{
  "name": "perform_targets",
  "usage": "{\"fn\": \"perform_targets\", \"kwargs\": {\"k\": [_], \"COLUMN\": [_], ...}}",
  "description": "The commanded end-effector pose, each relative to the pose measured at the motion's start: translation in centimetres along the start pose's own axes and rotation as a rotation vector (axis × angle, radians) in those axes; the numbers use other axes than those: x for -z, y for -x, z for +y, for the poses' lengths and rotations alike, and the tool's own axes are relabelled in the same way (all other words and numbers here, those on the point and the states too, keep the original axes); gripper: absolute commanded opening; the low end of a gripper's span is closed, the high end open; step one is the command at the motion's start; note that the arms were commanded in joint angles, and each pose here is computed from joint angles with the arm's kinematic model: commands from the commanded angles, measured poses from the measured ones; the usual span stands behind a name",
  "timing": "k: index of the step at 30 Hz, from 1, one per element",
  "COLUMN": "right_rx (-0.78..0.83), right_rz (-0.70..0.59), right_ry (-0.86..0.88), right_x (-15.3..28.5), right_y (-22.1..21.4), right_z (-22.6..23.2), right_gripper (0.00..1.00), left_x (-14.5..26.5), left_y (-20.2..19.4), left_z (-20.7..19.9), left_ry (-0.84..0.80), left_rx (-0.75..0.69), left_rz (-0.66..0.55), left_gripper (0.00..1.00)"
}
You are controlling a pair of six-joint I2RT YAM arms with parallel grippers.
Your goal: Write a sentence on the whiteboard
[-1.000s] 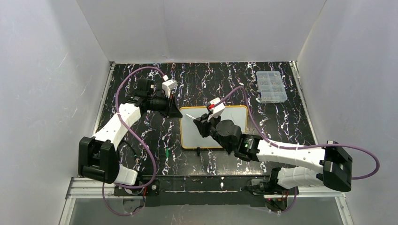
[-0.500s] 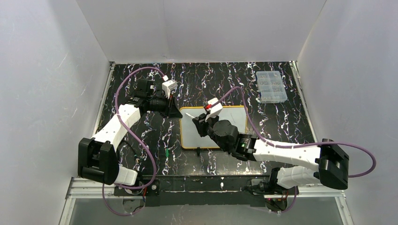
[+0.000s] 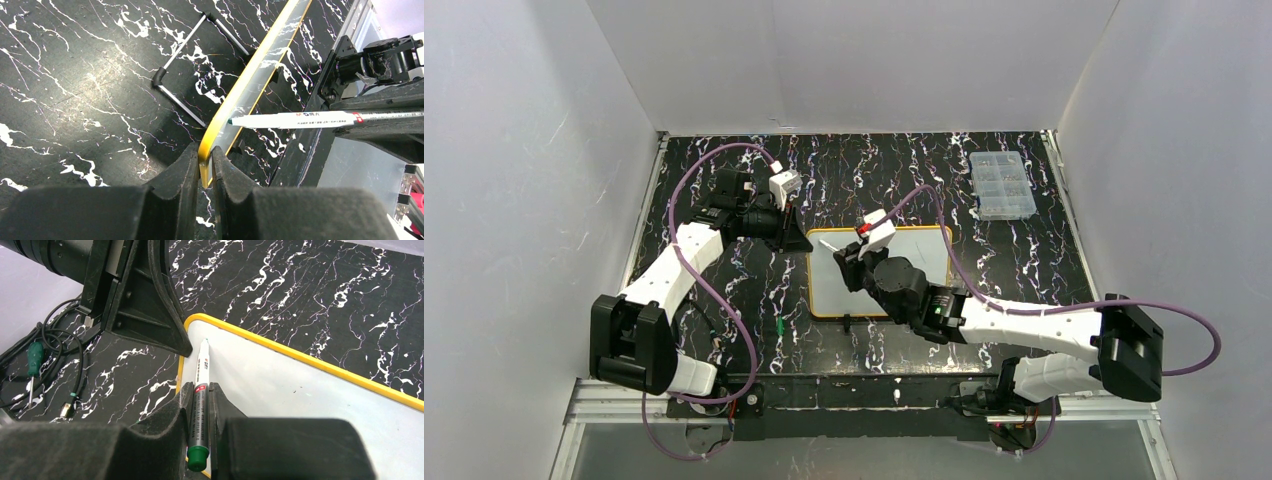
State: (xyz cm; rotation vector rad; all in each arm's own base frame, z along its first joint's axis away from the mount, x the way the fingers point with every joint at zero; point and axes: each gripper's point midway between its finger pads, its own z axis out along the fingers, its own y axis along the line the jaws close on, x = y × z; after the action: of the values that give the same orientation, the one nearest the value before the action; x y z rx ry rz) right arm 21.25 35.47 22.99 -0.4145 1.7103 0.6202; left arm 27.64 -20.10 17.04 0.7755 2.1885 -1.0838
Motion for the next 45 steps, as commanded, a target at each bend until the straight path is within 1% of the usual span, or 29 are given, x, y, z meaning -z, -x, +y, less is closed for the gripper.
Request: {"fn": "perform_targets", "kwargs": {"k": [1, 20, 25, 30, 33, 45], "right_rx": [-0.027, -0.016, -0.016, 0.001, 0.016, 0.021], "right_rz": [-0.066, -0.061, -0.057, -0.078, -0.081, -0.063], "right_ry": [-0.033, -0.135, -0.103, 0.007, 0.033, -0.052], "right_x": [-0.3, 1.9, 1.8, 2.1, 2.1, 1.1], "right_y": [2.7, 2.2, 2.2, 3.0, 3.1, 2.4], "right_z": [0.2, -2.8, -2.2, 0.1, 1.0, 0.1], "right_gripper": [0.01, 0.01, 0.01, 0.01, 0.01, 0.01], "left_x": [0.7, 0.8, 0.8, 0.9, 0.9, 0.9], "left_y": [0.1, 0.1, 0.1, 0.2, 0.2, 0.2], "left_z": [-0.4, -0.4, -0.4, -0.3, -0.3, -0.4], "left_ry": [0.005, 0.013, 0.013, 0.022, 0.023, 0.023], "left_rx": [-0.032, -0.035, -0.034, -0.035, -0.034, -0.036], "left_rz": [-0.015, -0.019, -0.018, -0.02, -0.02, -0.021], "left_gripper": [0.0, 0.0, 0.0, 0.0, 0.0, 0.0]}}
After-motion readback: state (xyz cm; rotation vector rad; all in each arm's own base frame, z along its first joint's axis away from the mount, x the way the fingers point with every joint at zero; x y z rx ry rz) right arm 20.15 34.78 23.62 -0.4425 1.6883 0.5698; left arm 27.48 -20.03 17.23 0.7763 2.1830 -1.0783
